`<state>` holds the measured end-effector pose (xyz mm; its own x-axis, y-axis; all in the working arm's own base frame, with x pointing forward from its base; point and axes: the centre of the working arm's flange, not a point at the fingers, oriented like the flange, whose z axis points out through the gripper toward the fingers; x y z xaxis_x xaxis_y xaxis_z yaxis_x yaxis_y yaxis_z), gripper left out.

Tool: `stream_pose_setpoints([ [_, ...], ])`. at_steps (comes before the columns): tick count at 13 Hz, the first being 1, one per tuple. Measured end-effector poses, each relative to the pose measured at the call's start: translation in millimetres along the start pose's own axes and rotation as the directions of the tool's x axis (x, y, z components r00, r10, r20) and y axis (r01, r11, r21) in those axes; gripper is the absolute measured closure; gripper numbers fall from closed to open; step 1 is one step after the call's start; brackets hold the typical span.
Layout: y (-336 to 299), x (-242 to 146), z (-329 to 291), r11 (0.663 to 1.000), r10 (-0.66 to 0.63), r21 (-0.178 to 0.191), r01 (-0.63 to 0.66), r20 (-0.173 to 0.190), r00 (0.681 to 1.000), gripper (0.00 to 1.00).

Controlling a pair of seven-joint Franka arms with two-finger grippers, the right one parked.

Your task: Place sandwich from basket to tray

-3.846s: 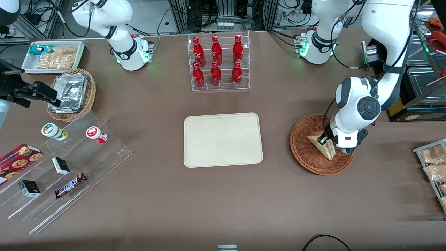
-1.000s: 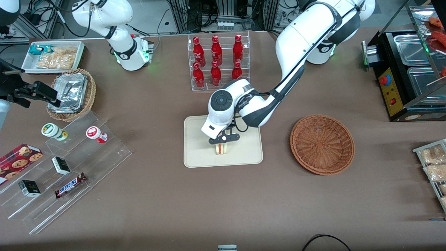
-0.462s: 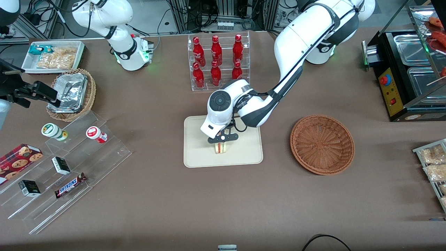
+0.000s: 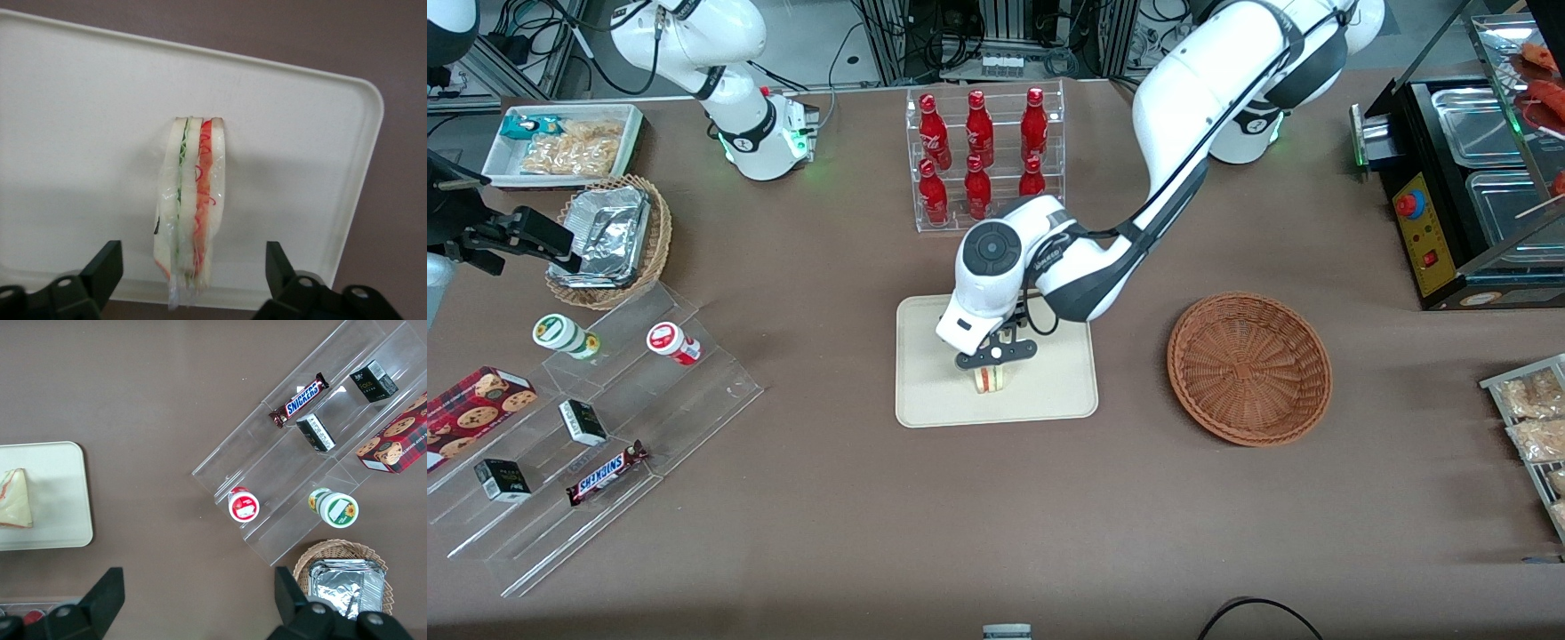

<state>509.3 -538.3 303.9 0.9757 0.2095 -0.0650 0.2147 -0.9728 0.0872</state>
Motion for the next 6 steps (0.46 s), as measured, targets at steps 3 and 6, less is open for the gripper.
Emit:
stream_pose_setpoints([
  [3, -11, 7, -45, 0.999, -0.02, 0.029, 0.021, -0.029, 0.999, 0.0],
  [6, -44, 39, -76, 0.994, -0.081, 0.07, 0.084, -0.044, 0.996, 0.0],
])
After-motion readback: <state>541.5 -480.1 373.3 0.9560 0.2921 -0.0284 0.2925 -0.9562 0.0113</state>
